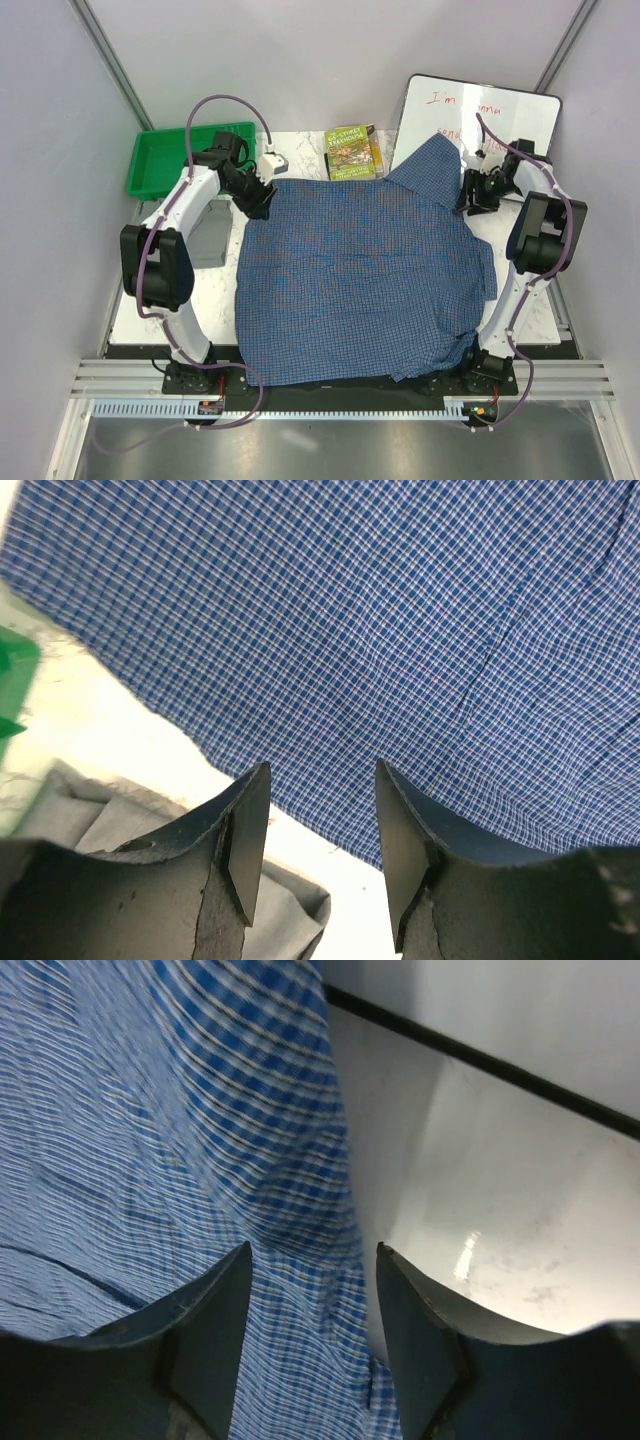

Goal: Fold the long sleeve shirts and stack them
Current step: Flatten the shirt out

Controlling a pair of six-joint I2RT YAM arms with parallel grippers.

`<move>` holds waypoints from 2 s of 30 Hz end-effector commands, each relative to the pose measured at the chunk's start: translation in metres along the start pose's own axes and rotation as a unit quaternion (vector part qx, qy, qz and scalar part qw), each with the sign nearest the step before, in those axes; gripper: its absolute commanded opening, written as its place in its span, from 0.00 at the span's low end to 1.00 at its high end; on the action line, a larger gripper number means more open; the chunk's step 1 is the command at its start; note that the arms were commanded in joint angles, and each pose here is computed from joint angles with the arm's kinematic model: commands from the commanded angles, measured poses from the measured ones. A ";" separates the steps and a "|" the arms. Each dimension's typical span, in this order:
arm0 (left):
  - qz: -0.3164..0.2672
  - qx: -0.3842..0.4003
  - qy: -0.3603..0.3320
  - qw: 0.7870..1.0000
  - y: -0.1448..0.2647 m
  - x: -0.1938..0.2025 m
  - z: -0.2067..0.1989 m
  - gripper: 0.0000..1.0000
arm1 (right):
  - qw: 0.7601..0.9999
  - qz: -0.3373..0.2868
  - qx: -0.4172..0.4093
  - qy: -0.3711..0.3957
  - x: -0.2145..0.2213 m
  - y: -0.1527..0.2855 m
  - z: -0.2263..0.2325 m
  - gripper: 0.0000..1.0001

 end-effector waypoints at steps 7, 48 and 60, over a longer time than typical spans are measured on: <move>0.010 0.010 0.017 1.000 -0.010 -0.001 0.007 0.53 | 0.995 -0.067 -0.080 0.003 -0.024 0.011 0.024 0.09; 0.047 0.011 0.038 0.998 -0.021 0.013 0.006 0.53 | 0.978 -0.009 -0.058 0.202 -0.013 0.036 0.155 0.57; 0.043 0.006 0.042 0.998 -0.017 0.010 0.006 0.53 | 0.991 0.066 -0.048 0.105 -0.011 -0.038 0.126 0.73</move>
Point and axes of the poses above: each gripper's point midway between its finger pads, its own y axis back along the fingers, its own z axis along the line the jaws close on, x = y × z, the point moved 9 cm from there along y, back along the fingers, and after that the axes turned 8 degrees about -y, right-handed, at the moved point
